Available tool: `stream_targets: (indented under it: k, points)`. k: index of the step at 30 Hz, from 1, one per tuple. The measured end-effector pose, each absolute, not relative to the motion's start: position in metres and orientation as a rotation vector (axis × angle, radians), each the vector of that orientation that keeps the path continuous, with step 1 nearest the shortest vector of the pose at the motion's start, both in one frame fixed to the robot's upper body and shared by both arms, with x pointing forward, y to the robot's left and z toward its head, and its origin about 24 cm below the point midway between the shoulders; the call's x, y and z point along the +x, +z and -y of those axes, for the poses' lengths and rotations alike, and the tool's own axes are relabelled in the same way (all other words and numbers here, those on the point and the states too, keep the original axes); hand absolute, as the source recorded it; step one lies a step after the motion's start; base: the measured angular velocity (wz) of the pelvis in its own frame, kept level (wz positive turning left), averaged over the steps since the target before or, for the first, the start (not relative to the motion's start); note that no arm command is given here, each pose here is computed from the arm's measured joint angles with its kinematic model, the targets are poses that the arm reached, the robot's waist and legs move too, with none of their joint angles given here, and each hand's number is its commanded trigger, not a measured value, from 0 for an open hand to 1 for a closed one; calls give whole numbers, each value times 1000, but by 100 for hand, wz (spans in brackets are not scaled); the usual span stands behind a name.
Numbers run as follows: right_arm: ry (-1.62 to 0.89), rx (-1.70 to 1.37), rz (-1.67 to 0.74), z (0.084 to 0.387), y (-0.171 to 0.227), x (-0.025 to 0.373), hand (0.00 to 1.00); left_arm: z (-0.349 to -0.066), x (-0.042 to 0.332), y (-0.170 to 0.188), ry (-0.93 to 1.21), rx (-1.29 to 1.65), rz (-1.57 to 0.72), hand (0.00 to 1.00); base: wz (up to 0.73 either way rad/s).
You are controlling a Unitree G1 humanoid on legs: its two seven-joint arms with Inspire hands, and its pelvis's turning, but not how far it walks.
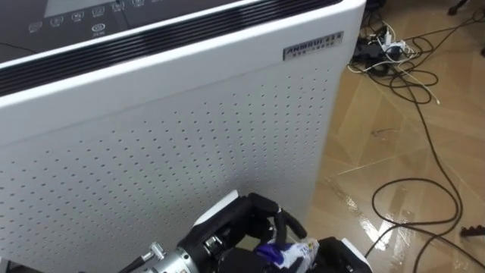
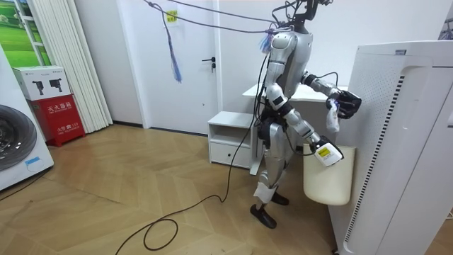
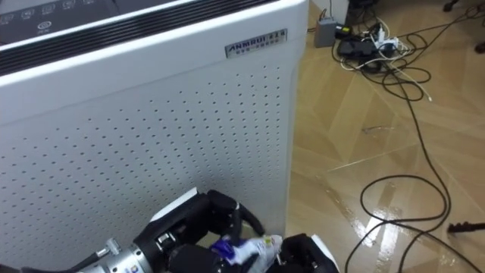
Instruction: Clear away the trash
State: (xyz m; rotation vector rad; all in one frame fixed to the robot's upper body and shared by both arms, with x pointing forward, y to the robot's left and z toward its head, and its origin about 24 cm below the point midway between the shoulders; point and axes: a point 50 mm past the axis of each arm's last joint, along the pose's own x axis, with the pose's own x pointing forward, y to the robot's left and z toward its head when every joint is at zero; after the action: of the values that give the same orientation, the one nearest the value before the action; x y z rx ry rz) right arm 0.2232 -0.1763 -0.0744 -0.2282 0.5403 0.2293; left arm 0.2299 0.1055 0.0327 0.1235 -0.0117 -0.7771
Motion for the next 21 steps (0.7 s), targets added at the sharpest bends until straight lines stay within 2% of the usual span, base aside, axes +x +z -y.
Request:
stream_targets:
  k: [21]
  points:
    - [265,-216,-540,174,-75,223,100,-105,230,26,-751,120,-12,0,0]
